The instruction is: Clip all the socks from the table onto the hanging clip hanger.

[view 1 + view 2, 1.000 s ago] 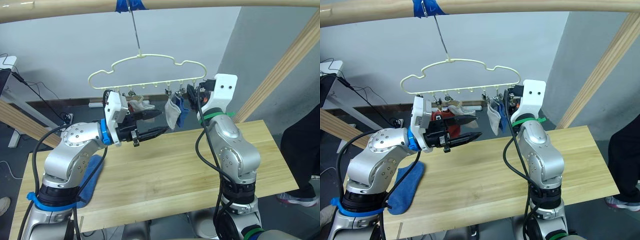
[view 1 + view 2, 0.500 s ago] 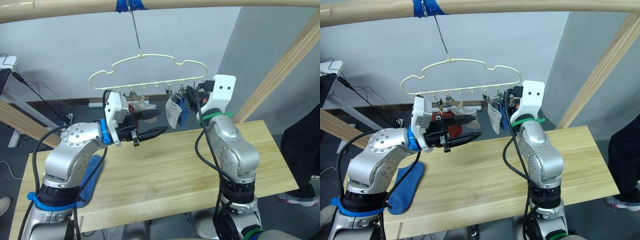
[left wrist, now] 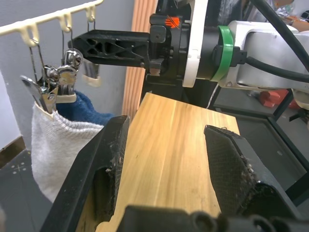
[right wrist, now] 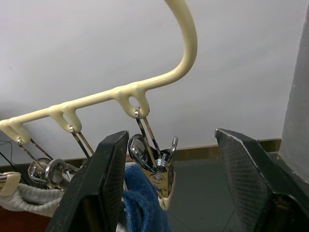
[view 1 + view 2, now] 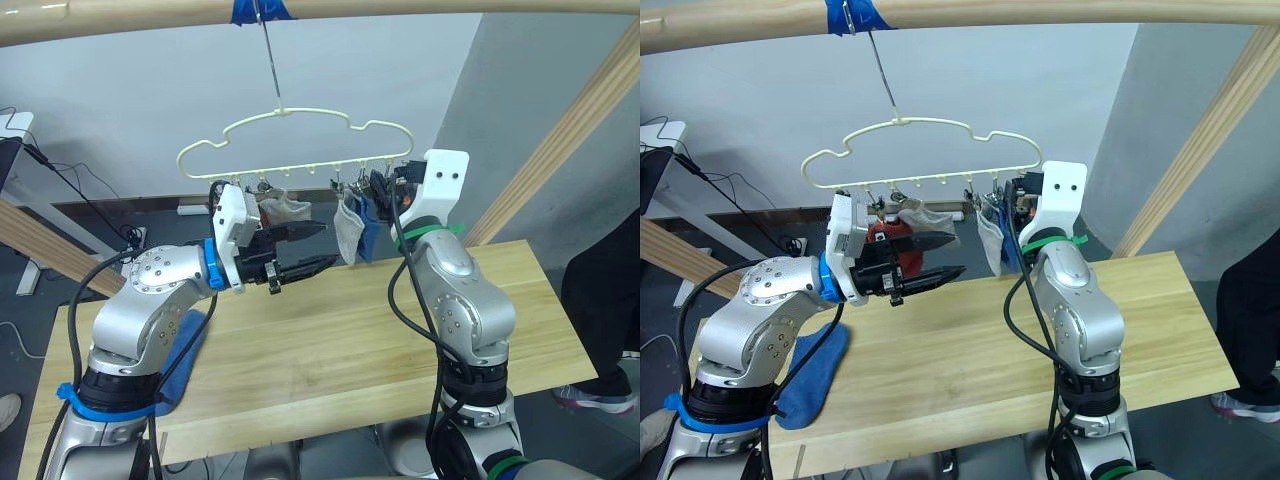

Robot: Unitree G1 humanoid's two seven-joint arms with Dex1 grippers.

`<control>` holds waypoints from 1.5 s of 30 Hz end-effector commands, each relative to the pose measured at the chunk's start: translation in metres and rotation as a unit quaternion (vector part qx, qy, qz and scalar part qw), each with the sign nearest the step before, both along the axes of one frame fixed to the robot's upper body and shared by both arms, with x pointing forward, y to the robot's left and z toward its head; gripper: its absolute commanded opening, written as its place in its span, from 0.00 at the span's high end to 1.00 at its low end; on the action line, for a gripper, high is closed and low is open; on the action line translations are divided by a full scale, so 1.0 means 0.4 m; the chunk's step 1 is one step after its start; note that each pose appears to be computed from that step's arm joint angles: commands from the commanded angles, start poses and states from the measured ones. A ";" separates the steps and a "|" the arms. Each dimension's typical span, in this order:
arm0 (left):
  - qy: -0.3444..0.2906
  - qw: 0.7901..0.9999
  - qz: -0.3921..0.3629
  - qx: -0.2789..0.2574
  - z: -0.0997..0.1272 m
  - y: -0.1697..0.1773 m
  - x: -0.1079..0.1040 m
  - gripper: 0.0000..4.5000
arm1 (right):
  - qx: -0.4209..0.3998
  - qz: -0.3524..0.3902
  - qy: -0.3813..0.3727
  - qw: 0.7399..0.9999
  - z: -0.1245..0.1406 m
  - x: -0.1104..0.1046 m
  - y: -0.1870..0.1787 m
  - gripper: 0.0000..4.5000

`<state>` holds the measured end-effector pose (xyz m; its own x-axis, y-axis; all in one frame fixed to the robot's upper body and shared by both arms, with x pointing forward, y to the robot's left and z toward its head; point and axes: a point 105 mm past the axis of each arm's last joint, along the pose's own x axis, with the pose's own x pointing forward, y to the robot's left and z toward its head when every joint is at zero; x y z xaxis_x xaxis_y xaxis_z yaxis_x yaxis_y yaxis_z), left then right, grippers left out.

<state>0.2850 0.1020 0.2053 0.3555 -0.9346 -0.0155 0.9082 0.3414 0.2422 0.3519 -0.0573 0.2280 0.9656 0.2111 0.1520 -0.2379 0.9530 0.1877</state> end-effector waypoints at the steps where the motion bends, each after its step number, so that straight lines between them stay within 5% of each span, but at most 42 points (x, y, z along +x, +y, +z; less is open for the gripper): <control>1: -0.024 1.000 -0.004 -0.003 0.021 -0.004 -0.006 0.39 | 0.008 0.007 -0.034 0.999 0.040 -0.013 0.013 0.52; 5: -0.024 1.000 -0.004 -0.002 0.020 -0.004 -0.006 0.39 | 0.008 0.008 -0.034 0.999 0.041 -0.014 0.014 0.81; 9: -0.022 1.000 -0.003 -0.003 0.019 -0.003 -0.007 0.39 | 0.007 0.008 -0.035 0.999 0.041 -0.014 0.014 1.00; 15: -0.015 0.999 0.028 -0.004 0.002 0.015 0.000 0.39 | 0.007 0.007 -0.037 0.999 0.043 -0.014 0.012 1.00; 19: -0.007 0.993 0.115 0.006 -0.052 0.061 0.022 0.39 | 0.005 0.007 -0.038 0.999 0.043 -0.015 0.011 1.00; 24: 0.042 0.959 0.279 0.002 -0.162 0.191 0.020 0.16 | 0.003 0.008 -0.039 0.999 0.045 -0.014 0.010 1.00; 27: 0.057 0.909 0.412 -0.024 -0.211 0.287 0.015 0.01 | 0.002 0.010 -0.039 0.999 0.046 -0.014 0.011 1.00; 35: 0.165 0.775 0.609 -0.017 -0.376 0.494 -0.058 0.01 | -0.004 0.017 -0.041 0.999 0.052 -0.016 0.016 1.00; 45: 0.238 0.746 0.619 0.057 -0.498 0.512 -0.081 0.01 | -0.005 0.025 -0.042 0.999 0.056 -0.015 0.024 1.00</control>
